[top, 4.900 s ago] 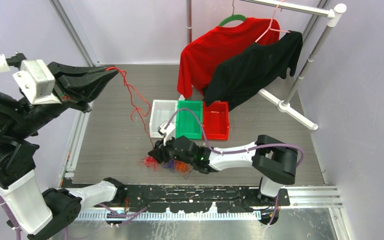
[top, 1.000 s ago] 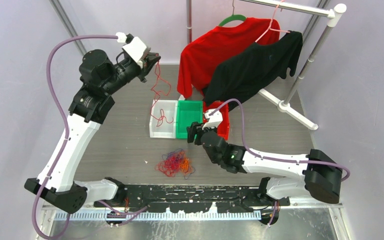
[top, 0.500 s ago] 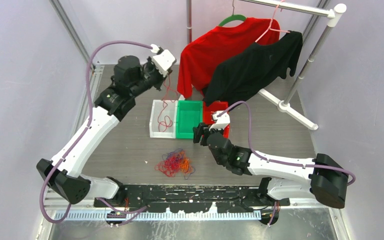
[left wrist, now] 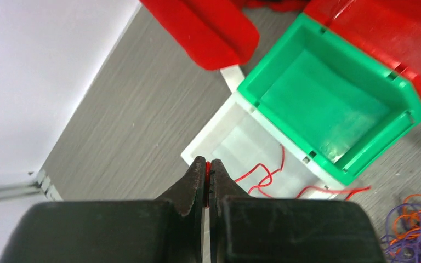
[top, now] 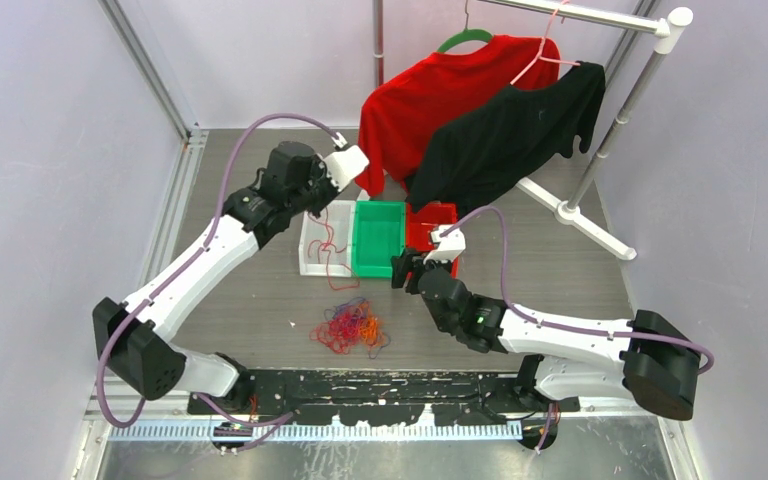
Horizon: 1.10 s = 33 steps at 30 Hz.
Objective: Untangle the cables
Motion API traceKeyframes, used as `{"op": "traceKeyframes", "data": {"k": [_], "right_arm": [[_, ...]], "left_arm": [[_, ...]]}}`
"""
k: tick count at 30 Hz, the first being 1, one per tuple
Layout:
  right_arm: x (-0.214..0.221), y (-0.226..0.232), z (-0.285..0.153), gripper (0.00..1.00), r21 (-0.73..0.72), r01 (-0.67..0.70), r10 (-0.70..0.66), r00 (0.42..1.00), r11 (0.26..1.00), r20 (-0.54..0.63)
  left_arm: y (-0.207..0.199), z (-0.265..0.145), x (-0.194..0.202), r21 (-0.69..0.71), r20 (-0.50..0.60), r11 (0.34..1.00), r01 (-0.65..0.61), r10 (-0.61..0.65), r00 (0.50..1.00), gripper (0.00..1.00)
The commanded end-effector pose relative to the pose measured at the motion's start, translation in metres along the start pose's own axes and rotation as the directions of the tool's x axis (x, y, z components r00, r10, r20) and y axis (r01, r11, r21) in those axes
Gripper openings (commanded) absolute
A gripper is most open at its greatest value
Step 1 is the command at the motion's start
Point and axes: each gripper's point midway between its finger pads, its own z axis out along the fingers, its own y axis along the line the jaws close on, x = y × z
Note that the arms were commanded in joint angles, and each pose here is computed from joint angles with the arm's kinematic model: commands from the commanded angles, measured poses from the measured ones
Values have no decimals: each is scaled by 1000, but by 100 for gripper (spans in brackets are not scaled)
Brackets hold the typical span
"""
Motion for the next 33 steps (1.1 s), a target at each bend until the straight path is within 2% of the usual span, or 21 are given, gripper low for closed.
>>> {"op": "traceKeyframes", "data": {"k": [1, 4, 13, 19, 23, 33], "right_arm": [[-17, 3, -1, 67, -5, -79, 79, 996, 997, 52], [-16, 2, 1, 67, -2, -82, 82, 995, 997, 51], [-13, 5, 4, 67, 2, -84, 84, 996, 996, 36], [-10, 6, 6, 67, 2, -86, 86, 996, 996, 27], [-7, 9, 8, 66, -3, -84, 84, 996, 996, 16], [-2, 6, 9, 64, 6, -85, 85, 996, 996, 9]], "left_arm": [[19, 5, 13, -97, -72, 993, -68, 61, 996, 0], [30, 14, 4, -140, -55, 987, -81, 74, 996, 0], [91, 33, -67, -307, 57, 935, -176, 203, 978, 0], [114, 34, -73, -378, 67, 887, -264, 311, 948, 0], [108, 36, -64, -363, 75, 893, -267, 313, 947, 0], [46, 46, -15, -197, 30, 952, -233, 243, 970, 0]]}}
